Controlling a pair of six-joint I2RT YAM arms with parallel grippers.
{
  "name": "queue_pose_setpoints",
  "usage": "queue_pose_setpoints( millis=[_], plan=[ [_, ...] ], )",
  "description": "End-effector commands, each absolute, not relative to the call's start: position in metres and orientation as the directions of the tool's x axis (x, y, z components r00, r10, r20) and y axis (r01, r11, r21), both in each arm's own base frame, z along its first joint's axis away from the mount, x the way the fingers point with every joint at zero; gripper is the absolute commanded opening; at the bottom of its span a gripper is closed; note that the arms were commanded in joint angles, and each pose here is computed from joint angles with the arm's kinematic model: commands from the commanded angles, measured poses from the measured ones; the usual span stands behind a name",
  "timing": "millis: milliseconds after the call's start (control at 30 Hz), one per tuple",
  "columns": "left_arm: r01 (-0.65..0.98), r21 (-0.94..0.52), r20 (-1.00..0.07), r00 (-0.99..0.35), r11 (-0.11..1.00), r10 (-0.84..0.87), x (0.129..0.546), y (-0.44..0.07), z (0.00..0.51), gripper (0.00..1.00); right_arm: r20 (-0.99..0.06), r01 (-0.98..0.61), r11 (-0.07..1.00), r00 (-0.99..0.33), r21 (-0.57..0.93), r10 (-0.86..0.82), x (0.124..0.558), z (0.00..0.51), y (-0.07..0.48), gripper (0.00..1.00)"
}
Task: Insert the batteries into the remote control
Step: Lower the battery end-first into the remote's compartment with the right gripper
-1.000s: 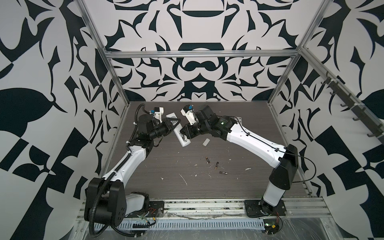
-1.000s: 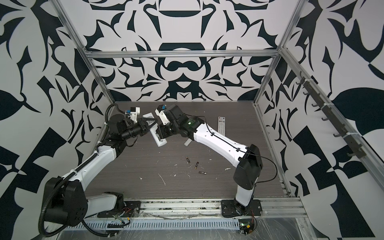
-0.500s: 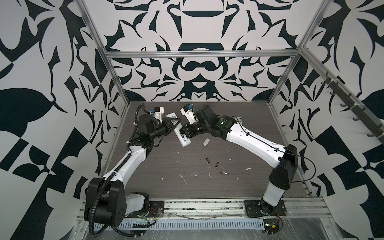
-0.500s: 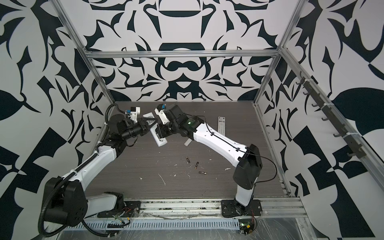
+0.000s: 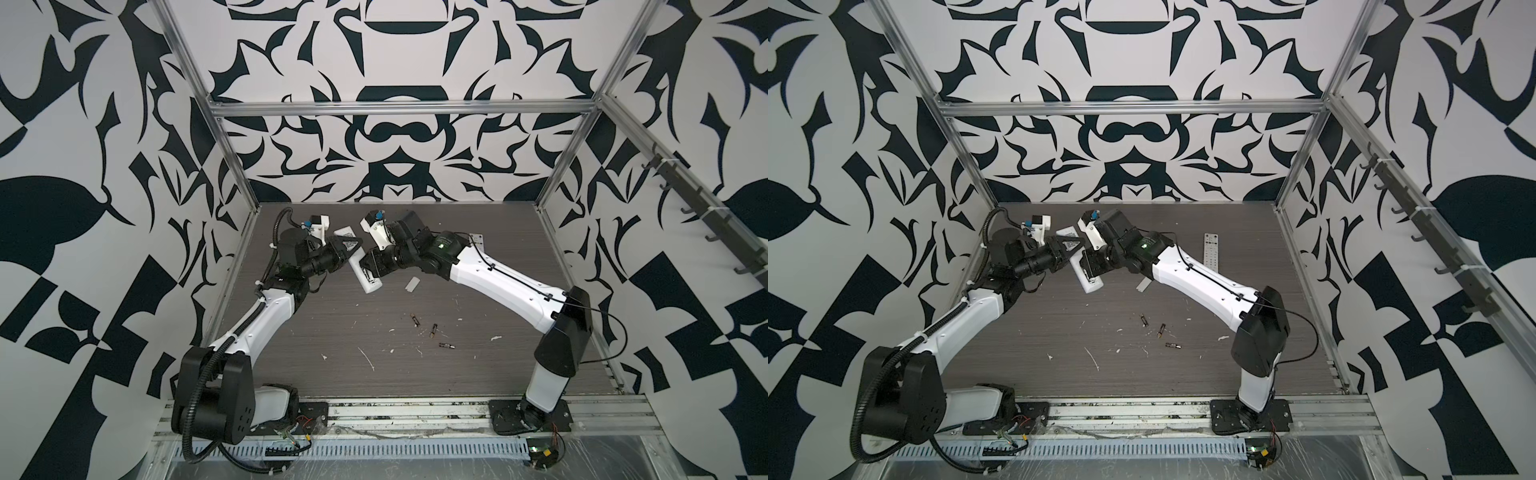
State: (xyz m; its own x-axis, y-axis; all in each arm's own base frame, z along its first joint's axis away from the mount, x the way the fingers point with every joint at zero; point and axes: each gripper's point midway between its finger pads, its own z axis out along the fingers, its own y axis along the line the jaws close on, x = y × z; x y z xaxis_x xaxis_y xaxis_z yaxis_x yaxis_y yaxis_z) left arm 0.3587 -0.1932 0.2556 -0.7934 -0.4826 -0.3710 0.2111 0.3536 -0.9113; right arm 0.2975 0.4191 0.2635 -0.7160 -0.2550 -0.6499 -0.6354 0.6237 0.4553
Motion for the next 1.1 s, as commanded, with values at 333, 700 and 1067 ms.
queue_pose_setpoints(
  millis=[333, 700, 1067],
  plan=[
    [0.273, -0.904, -0.409, -0.771, 0.328, -0.488, 0.366, -0.197, 0.275, 0.00, -0.660, -0.663, 0.569, -0.705, 0.486, -0.259, 0.285, 0.285, 0.429, 0.27],
    [0.279, -0.902, -0.414, -0.774, 0.328, -0.480, 0.367, -0.198, 0.277, 0.00, -0.680, -0.675, 0.582, -0.684, 0.452, -0.265, 0.287, 0.295, 0.424, 0.37],
    [0.289, -0.903, -0.414, -0.779, 0.317, -0.471, 0.367, -0.200, 0.278, 0.00, -0.656, -0.678, 0.631, -0.676, 0.377, -0.336, 0.282, 0.273, 0.406, 0.33]
  ],
)
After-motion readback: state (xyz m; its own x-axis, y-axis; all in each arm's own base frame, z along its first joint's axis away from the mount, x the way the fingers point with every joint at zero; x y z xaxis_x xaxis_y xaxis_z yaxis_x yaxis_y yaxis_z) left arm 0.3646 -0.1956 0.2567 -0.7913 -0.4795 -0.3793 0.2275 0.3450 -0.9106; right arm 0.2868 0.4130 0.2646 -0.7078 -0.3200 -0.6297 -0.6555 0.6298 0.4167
